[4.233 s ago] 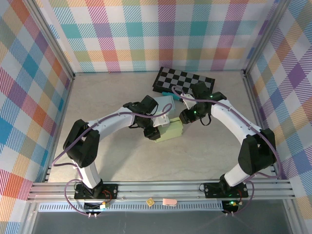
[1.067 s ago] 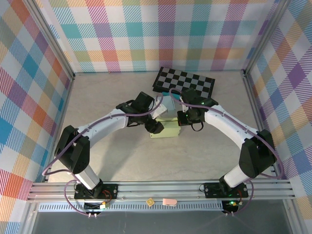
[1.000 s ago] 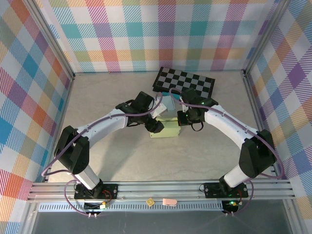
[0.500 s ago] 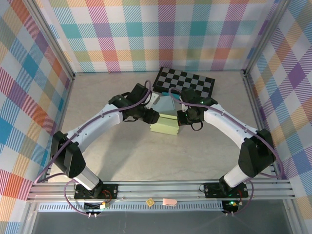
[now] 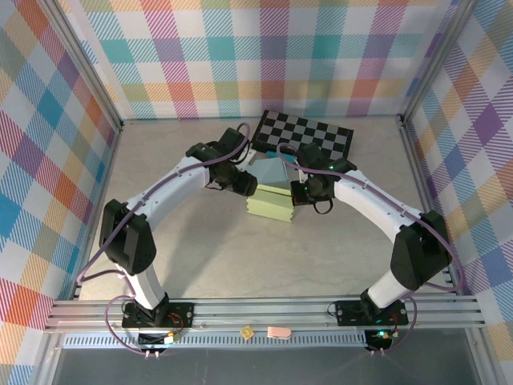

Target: Fold the paper box

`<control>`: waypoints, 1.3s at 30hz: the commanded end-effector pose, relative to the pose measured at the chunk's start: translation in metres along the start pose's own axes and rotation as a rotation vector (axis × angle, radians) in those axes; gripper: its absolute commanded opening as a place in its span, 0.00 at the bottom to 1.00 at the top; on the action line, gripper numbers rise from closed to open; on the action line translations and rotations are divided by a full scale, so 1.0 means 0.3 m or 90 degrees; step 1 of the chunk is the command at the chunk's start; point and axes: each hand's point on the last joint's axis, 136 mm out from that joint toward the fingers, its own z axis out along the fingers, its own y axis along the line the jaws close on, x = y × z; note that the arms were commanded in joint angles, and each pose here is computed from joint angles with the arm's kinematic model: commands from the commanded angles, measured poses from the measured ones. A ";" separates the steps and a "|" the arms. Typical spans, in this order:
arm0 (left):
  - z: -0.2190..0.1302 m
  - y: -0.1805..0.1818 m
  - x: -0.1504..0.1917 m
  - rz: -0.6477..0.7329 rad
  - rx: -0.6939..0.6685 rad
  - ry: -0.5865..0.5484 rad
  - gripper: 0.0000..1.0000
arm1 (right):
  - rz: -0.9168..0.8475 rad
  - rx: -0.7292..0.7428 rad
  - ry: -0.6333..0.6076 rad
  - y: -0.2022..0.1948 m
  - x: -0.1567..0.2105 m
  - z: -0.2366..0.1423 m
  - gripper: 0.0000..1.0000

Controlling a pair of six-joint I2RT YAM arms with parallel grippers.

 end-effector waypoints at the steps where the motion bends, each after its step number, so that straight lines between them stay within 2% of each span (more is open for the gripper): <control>1: 0.013 -0.016 -0.043 0.029 0.052 0.003 0.48 | -0.001 0.000 -0.002 0.014 -0.016 -0.011 0.00; 3: 0.022 -0.023 -0.046 0.032 0.069 0.008 0.46 | 0.000 -0.001 0.001 0.015 -0.015 -0.009 0.00; 6: 0.022 -0.040 -0.046 0.033 0.087 0.009 0.38 | 0.001 0.000 0.001 0.015 -0.017 -0.007 0.00; 12: 0.002 -0.028 -0.037 0.031 0.073 -0.004 0.35 | -0.001 0.003 0.004 0.016 -0.025 -0.002 0.00; 21: 0.029 -0.015 -0.009 0.027 0.061 0.020 0.16 | 0.003 0.002 0.001 0.020 -0.034 -0.004 0.00; 26: 0.038 -0.022 -0.012 0.014 0.065 0.023 0.10 | 0.018 0.001 0.000 0.021 -0.035 -0.003 0.00; 39: 0.065 -0.029 0.026 -0.017 0.059 0.031 0.05 | 0.112 -0.012 0.005 0.037 -0.041 0.015 0.00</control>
